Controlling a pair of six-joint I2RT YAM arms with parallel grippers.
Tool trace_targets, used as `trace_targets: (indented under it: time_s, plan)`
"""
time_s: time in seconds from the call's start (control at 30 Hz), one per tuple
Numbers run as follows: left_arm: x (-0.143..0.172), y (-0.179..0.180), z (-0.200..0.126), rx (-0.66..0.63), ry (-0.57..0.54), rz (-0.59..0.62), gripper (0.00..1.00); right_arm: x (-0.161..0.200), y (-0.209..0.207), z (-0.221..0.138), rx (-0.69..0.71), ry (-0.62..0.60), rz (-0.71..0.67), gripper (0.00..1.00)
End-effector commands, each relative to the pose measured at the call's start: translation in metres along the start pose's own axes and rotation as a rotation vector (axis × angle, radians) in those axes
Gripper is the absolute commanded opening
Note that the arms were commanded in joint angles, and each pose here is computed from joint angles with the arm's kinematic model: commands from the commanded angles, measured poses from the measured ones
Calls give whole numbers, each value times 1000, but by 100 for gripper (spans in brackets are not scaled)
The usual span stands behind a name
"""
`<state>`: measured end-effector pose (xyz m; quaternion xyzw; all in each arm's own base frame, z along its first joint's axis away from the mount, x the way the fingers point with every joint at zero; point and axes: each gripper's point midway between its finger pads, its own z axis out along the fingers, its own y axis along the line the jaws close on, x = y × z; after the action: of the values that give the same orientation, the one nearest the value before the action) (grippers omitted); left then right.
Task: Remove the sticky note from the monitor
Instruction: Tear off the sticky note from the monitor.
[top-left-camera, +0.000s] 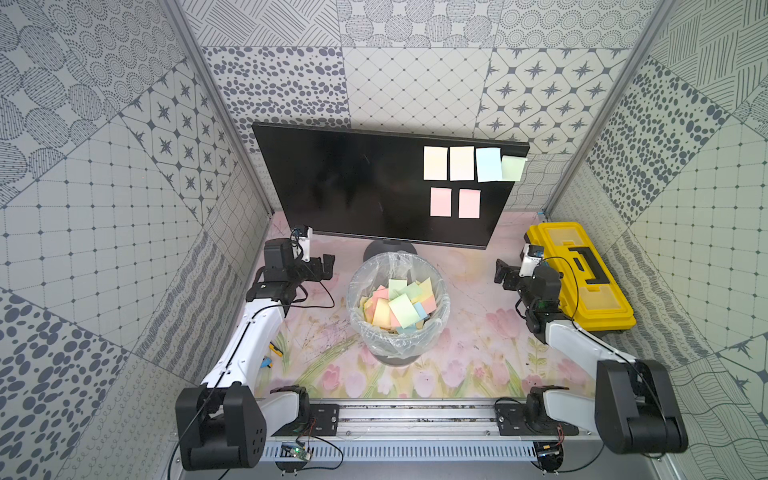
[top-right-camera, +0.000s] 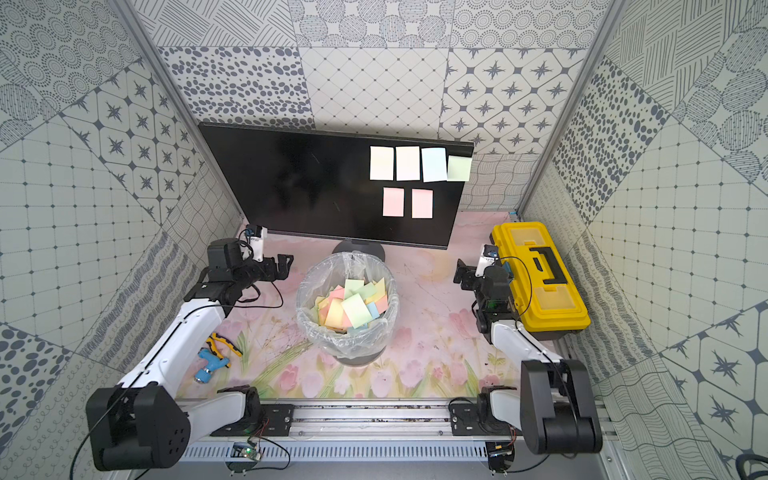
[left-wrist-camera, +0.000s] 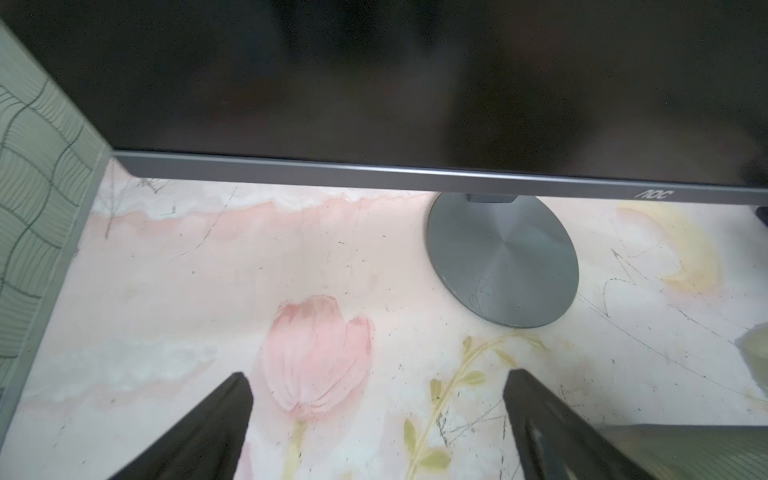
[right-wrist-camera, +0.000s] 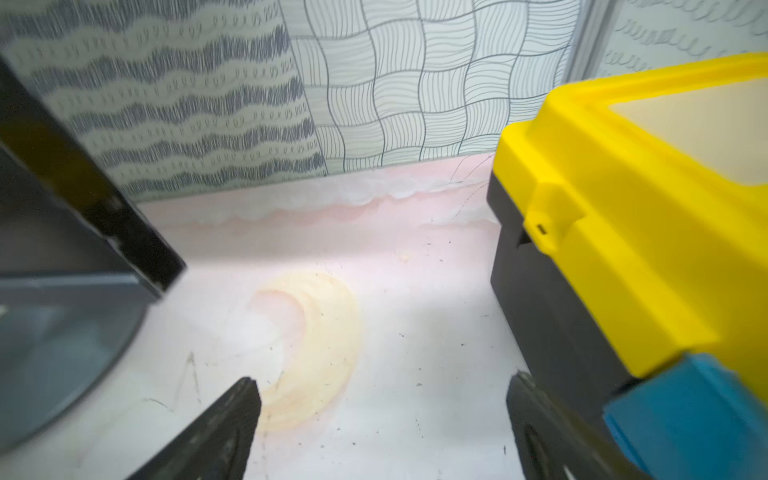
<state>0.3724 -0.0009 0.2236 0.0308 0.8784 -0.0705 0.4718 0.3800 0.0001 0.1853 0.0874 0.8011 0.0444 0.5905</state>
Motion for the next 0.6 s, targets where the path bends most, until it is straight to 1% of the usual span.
trace_targets:
  time_s: [0.0, 0.03, 0.1, 0.13, 0.17, 0.2, 0.23, 0.27, 0.3, 0.37, 0.47, 0.57]
  plan:
    - [48, -20, -53, 106, 286, -50, 99, 6, -11, -28, 106, 157, 256, 97]
    - [46, -25, -63, 124, 288, -46, 98, 3, -10, -36, 107, 162, 335, 97]
    - [47, -41, -78, 195, 296, -38, 98, 9, -13, -55, 125, 151, 562, 97]
    - [48, -49, -84, 234, 293, -43, 98, 18, -10, -61, 93, 160, 669, 97]
    - [51, -57, -88, 274, 293, -53, 98, 17, 1, -69, -4, 149, 722, 97]
    - [56, -63, -89, 314, 298, -66, 98, 4, 14, -76, -117, 103, 740, 93]
    - [61, -69, -89, 349, 303, -81, 97, -5, 27, -84, -199, 90, 758, 85]
    - [68, -73, -87, 374, 316, -104, 98, -15, 40, -97, -269, 104, 783, 79]
    - [72, -73, -86, 377, 322, -117, 98, -22, 49, -106, -306, 122, 776, 75]
    - [77, -73, -85, 370, 322, -123, 98, -34, 71, -123, -363, 189, 720, 74]
    - [72, -76, -91, 379, 263, -102, 99, -51, 111, -141, -510, 277, 595, 74]
    - [69, -82, -96, 401, 210, -86, 98, -71, 148, -148, -634, 316, 509, 74]
